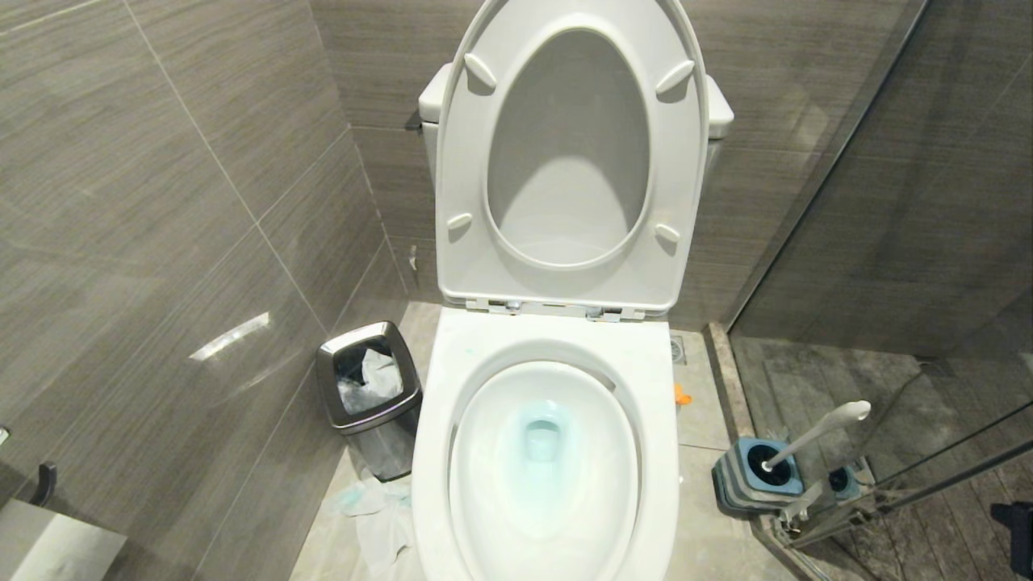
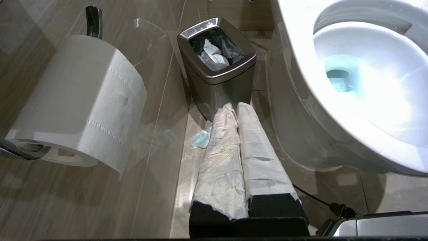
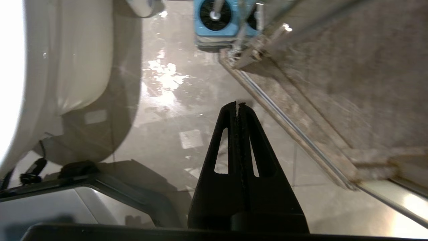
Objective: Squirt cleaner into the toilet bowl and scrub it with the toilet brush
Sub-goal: Pour in the cleaning agent
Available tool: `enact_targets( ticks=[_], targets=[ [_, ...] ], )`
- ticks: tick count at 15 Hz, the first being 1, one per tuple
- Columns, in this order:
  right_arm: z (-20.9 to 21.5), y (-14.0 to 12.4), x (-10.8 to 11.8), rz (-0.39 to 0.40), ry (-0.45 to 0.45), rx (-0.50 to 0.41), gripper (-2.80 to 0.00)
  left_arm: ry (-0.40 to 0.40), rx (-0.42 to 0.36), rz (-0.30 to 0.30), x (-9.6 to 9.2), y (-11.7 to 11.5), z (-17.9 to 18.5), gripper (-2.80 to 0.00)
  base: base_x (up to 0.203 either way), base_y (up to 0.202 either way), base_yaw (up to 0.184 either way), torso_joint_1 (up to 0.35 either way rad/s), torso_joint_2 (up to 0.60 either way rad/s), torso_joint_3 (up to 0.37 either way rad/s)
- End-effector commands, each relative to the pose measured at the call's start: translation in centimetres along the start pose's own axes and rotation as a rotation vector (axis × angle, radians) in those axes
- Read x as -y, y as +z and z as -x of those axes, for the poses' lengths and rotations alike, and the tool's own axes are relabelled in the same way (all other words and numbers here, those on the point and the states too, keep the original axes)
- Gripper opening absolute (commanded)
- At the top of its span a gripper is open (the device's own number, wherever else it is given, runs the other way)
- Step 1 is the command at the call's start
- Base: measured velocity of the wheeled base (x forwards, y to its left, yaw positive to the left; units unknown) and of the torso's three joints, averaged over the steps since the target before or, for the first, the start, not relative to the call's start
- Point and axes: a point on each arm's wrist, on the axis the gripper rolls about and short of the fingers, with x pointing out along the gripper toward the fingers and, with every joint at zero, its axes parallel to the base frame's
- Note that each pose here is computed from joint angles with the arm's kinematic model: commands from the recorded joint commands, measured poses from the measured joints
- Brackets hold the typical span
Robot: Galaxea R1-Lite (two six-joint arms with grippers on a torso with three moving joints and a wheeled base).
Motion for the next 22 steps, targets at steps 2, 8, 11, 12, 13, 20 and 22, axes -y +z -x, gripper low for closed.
enact_targets(
  ticks=[2, 8, 11, 12, 13, 20, 22],
  targets=[
    [-5.4, 0.3, -0.6, 0.009, 0.070, -0.139, -2.80, -0.001, 0.000, 0.000, 0.0, 0.0, 0.0, -2.80, 0.000, 0.000, 0.000, 0.000, 0.00, 0.000],
    [-11.2, 0.1, -1.7, 0.054, 0.187, -0.178, -2.80, 0.001, -0.001, 0.000, 0.0, 0.0, 0.0, -2.80, 0.000, 0.000, 0.000, 0.000, 0.00, 0.000],
    [-13.8, -0.3, -1.9, 0.063, 0.193, -0.180, -2.80, 0.001, -0.001, 0.000, 0.0, 0.0, 0.0, -2.80, 0.000, 0.000, 0.000, 0.000, 0.00, 0.000],
    [-14.2, -0.1, -2.0, 0.066, 0.195, -0.173, 0.00, -0.001, 0.000, 0.000, 0.0, 0.0, 0.0, -2.80, 0.000, 0.000, 0.000, 0.000, 0.00, 0.000],
    [-14.6, 0.1, -2.0, 0.067, 0.195, -0.172, 0.00, -0.001, 0.000, 0.000, 0.0, 0.0, 0.0, -2.80, 0.000, 0.000, 0.000, 0.000, 0.00, 0.000],
    [-17.7, 1.0, -2.6, 0.142, 0.295, -0.154, 0.00, 0.001, -0.001, 0.000, 0.0, 0.0, 0.0, -2.80, 0.000, 0.000, 0.000, 0.000, 0.00, 0.000],
    [-18.8, 0.8, -3.0, 0.232, 0.309, -0.118, 0.00, 0.001, -0.001, 0.000, 0.0, 0.0, 0.0, -2.80, 0.000, 0.000, 0.000, 0.000, 0.00, 0.000]
  ],
)
